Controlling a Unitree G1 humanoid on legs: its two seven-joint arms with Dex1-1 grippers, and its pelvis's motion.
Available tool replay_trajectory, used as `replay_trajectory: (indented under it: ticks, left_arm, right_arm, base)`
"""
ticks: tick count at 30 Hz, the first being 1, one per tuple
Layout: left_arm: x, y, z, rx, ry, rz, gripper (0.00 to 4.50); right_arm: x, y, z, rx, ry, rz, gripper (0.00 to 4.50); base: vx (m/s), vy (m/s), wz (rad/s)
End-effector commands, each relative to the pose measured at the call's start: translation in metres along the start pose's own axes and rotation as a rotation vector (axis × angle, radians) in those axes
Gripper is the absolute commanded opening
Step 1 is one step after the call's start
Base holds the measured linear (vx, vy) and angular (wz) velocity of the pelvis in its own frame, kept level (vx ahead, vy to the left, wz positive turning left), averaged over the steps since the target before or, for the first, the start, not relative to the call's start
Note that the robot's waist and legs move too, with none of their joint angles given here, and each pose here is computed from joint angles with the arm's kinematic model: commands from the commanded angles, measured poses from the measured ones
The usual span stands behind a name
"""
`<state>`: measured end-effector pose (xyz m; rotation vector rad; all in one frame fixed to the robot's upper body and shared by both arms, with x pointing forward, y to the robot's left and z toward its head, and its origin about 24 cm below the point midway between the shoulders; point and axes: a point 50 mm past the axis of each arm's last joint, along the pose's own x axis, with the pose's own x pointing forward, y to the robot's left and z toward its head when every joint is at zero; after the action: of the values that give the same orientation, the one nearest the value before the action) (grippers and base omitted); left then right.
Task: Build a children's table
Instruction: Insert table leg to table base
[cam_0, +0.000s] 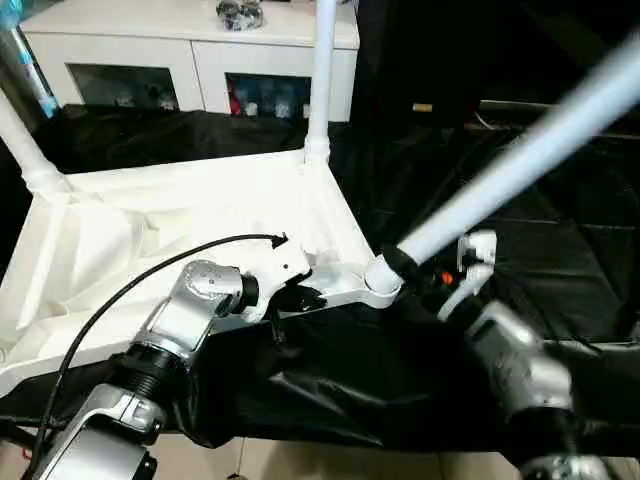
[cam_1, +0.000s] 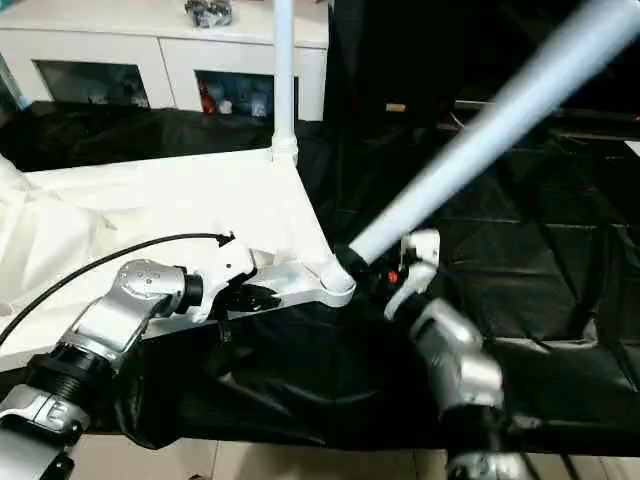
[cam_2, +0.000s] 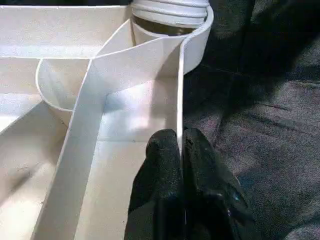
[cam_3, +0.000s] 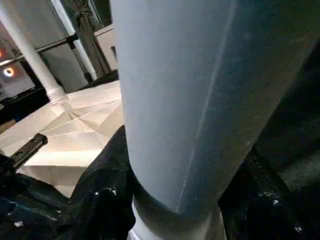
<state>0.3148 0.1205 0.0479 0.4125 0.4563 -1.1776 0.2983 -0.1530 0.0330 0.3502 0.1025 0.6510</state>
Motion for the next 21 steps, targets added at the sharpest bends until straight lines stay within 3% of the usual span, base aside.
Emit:
replay_trajectory:
  ticks: [1,3,4,8,11,13,21]
  left_arm:
    - [0.001,0.0,-0.011,-0.042,0.03,0.028,0.0]
    - [0.001,0.0,-0.011,-0.038,0.032,0.029,0.0]
    - [0.0,0.001,-0.011,-0.028,0.038,0.025,0.0]
    - [0.0,0.001,-0.012,-0.016,0.048,0.012,0.0]
    - [0.0,0.001,-0.013,-0.014,0.05,0.01,0.0]
    - [0.001,-0.001,-0.014,-0.007,0.058,-0.006,0.0]
    - [0.001,-0.005,-0.015,0.009,0.067,-0.038,0.0]
  right_arm:
    - [-0.01,-0.003,-0.023,-0.021,0.137,-0.036,1.88]
    - [-0.008,-0.001,-0.021,-0.057,0.154,-0.023,1.87]
    - [0.001,0.004,-0.016,-0.13,0.203,0.015,1.87]
    - [0.015,0.01,-0.013,-0.199,0.288,0.074,1.87]
    - [0.017,0.011,-0.013,-0.211,0.303,0.088,1.87]
    - [0.023,0.015,-0.017,-0.243,0.381,0.147,1.87]
    - [0.024,0.021,-0.023,-0.235,0.501,0.289,1.87]
  base:
    - [0.0,0.0,0.0]
    - [0.0,0.0,0.0]
    - [0.0,0.0,0.0]
    - [0.0,0.0,0.0]
    - [0.0,0.0,0.0]
    - [0.0,0.0,0.0]
    - [0.0,0.0,0.0]
